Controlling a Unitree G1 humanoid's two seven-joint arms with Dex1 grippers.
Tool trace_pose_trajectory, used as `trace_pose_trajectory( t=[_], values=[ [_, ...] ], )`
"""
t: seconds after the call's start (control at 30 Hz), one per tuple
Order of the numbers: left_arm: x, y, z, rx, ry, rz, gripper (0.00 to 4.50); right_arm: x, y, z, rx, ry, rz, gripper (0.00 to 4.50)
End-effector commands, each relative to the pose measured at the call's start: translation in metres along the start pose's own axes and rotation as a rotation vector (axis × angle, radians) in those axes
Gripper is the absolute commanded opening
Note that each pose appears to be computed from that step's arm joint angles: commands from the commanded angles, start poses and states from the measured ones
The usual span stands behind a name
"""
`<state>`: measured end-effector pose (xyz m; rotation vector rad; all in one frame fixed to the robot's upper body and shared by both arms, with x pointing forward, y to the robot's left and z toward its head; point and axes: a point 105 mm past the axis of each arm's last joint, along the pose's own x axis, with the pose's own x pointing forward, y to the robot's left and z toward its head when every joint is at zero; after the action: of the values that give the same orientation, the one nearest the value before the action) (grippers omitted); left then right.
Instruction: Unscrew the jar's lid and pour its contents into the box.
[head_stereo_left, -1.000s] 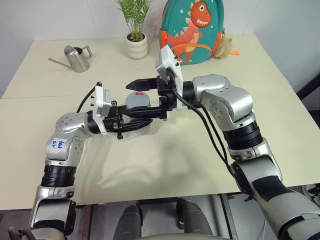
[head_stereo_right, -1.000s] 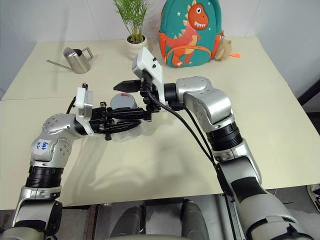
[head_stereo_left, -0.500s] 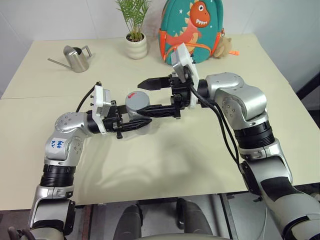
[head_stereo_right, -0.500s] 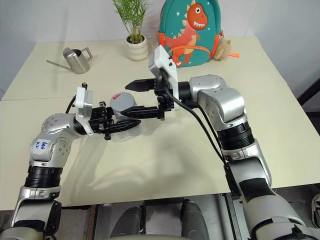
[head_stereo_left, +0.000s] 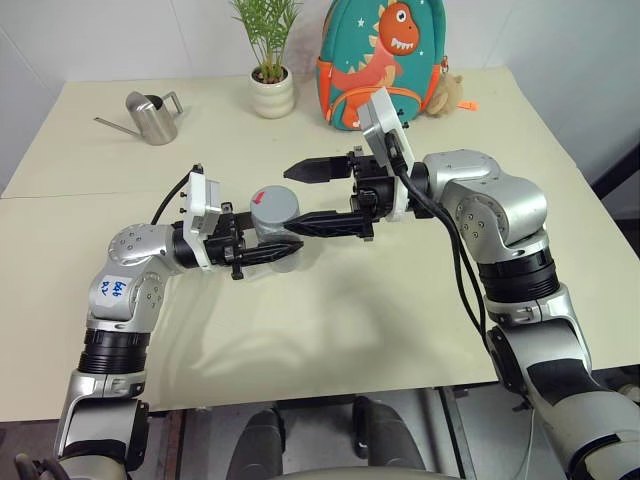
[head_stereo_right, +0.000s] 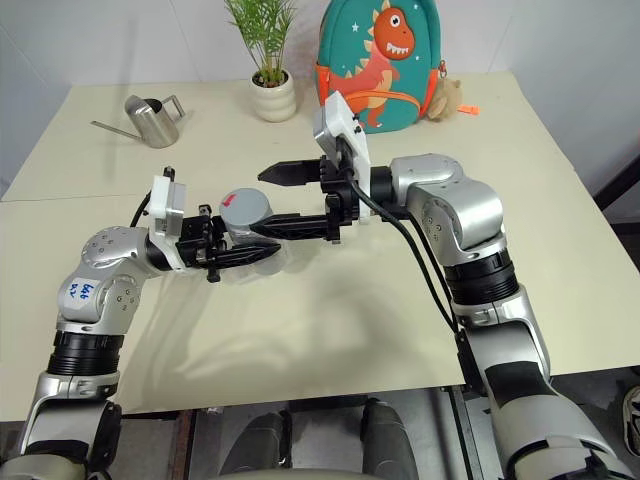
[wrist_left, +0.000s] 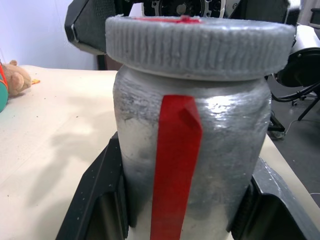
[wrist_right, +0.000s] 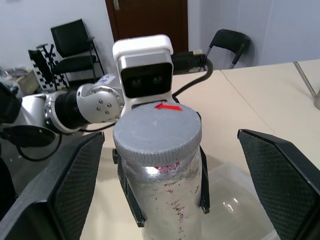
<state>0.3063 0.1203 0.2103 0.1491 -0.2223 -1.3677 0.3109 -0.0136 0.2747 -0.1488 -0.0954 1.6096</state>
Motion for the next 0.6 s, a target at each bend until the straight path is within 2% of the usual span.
trace_pose_trajectory(
  t=[0.03,0.5,0.6],
  values=[
    [0.000,-0.003,0.010,0.041,-0.015,-0.016,1.92,0.004,0.006,0.017,-0.063,-0.028,0.022,4.49],
    [0.000,-0.002,0.011,0.042,-0.016,-0.008,1.92,0.023,0.006,0.011,-0.067,-0.017,0.038,4.49],
    [-0.001,-0.002,0.011,0.042,-0.014,-0.007,1.92,0.025,0.007,0.015,-0.075,-0.036,0.042,3.60]
  ],
)
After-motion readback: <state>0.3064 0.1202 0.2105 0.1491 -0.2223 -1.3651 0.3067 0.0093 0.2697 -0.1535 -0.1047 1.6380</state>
